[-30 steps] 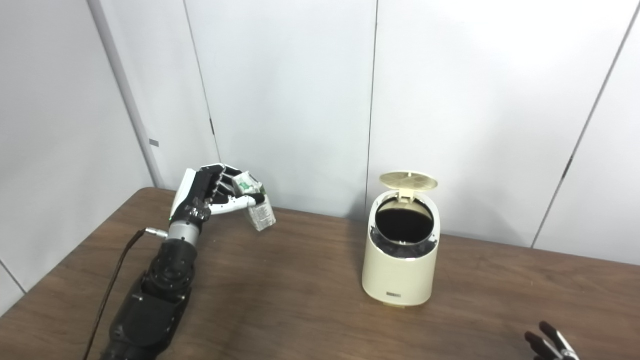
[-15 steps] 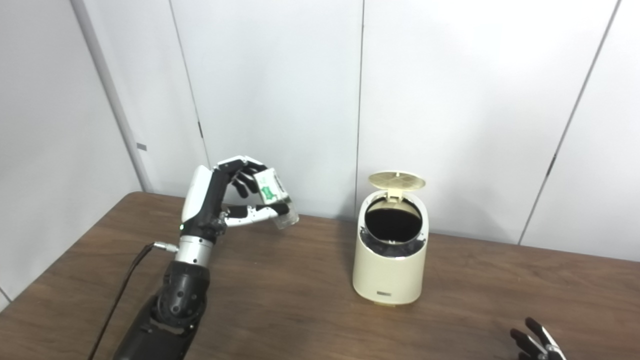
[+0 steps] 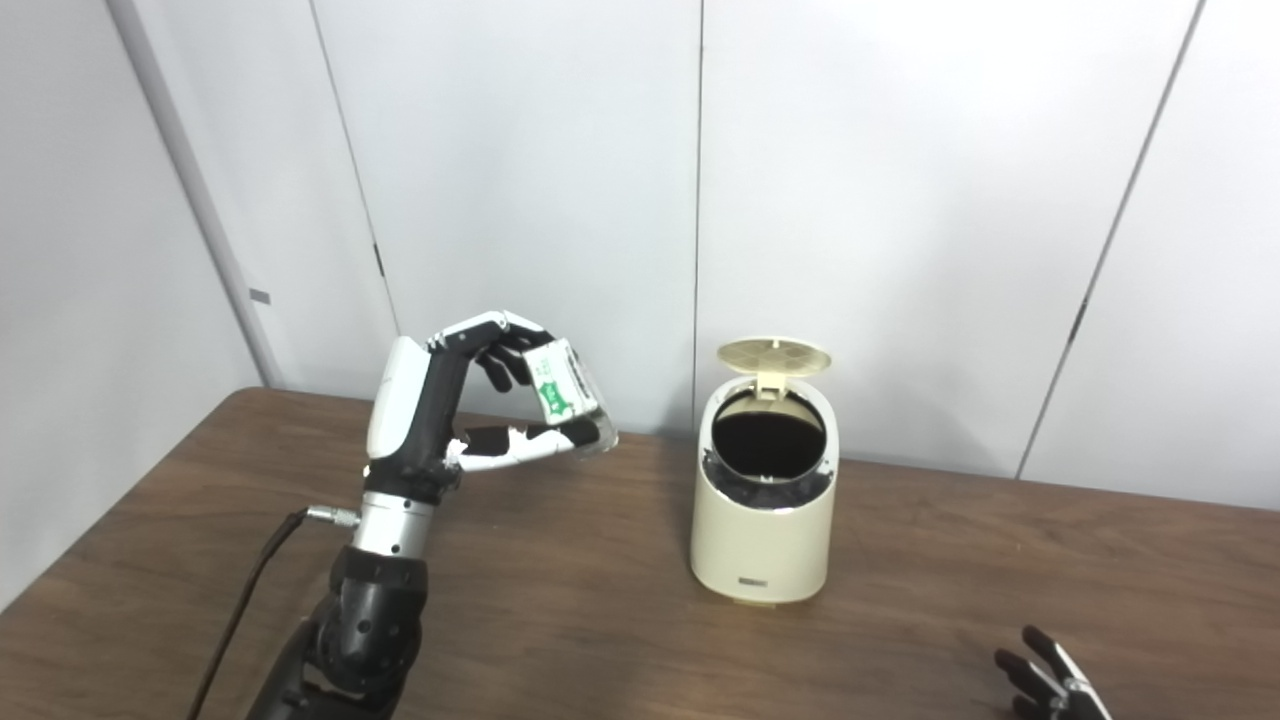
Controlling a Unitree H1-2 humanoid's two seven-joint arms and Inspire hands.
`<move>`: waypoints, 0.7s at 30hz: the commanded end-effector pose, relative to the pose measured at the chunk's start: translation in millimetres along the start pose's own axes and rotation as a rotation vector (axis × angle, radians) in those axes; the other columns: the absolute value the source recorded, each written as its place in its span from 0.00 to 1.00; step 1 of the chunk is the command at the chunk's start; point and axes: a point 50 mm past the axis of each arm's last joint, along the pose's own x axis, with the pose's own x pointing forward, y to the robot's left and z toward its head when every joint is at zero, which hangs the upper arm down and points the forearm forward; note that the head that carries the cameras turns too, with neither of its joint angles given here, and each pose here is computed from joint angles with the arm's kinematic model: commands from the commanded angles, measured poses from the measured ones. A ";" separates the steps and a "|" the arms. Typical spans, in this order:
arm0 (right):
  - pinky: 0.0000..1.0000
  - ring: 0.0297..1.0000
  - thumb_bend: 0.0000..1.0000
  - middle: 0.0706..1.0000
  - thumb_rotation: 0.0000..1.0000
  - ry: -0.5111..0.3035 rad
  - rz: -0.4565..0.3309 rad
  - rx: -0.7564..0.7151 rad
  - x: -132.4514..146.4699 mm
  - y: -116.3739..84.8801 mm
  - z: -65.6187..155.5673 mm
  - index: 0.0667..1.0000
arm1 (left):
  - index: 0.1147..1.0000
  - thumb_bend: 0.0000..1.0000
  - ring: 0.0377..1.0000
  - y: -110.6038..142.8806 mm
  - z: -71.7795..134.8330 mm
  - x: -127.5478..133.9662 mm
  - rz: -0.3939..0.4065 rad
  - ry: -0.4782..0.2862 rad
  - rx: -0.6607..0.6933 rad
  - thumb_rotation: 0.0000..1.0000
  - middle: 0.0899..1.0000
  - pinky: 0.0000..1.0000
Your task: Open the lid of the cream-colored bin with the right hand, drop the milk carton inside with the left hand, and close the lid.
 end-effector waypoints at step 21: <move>0.87 0.89 0.69 0.86 1.00 -0.063 -0.047 -0.018 0.1 10.1 22.3 0.92 | 0.43 0.48 0.41 -26.2 53.2 43.3 0.069 -0.186 -0.125 0.00 0.45 0.35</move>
